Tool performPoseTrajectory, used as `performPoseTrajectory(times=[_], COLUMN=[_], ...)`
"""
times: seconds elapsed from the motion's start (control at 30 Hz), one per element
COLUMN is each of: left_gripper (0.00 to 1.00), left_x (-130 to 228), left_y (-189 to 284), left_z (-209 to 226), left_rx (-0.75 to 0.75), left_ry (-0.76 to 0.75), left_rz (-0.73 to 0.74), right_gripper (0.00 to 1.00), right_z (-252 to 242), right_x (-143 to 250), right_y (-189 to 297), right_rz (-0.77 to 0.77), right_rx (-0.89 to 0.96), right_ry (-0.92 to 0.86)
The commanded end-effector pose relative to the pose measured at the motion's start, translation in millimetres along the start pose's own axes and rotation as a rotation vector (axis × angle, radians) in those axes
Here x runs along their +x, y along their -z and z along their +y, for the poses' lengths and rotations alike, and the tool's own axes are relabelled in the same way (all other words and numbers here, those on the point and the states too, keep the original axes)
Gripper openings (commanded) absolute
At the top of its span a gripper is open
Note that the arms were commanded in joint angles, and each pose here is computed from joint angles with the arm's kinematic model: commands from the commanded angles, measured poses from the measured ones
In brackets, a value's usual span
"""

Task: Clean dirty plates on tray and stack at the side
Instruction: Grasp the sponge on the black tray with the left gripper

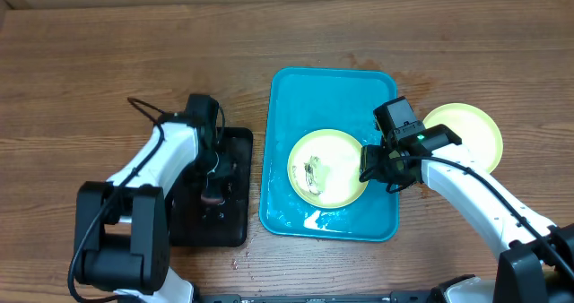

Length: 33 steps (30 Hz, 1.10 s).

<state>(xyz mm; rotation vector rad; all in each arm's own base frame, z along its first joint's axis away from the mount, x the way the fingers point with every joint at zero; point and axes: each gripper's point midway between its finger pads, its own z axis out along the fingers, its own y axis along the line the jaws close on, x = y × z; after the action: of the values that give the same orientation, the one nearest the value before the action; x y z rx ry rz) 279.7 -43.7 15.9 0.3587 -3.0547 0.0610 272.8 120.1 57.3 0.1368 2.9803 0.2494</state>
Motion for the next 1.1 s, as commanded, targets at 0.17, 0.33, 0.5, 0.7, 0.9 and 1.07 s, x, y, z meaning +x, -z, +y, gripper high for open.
performPoseTrajectory(times=[0.17,0.33,0.5,0.7,0.9,1.07], left_gripper=[0.44,0.45,0.42,0.04,0.04,0.04], left_x=[-8,10,16,10,-8,-23], left_y=[39,19,-14,-21,19,63], left_z=[-11,12,18,11,-1,-10], left_rx=[0.024,-0.077,-0.083,-0.040,-0.017,-0.005], left_ry=[-0.035,-0.033,-0.002,0.037,0.049,0.032], left_rz=[0.013,0.054,0.029,-0.004,-0.012,-0.038], right_gripper=[0.60,0.61,0.60,0.67,0.66,0.65], right_z=[4,4,3,-27,-25,-18], right_x=[-10,-10,-11,-22,-31,-27], right_y=[10,10,10,12,17,18], right_rz=[-0.041,-0.041,-0.049,-0.091,-0.039,-0.021], right_rx=[-0.014,-0.014,-0.010,0.083,-0.137,-0.194], right_ry=[0.004,0.004,-0.003,-0.166,-0.152,-0.073])
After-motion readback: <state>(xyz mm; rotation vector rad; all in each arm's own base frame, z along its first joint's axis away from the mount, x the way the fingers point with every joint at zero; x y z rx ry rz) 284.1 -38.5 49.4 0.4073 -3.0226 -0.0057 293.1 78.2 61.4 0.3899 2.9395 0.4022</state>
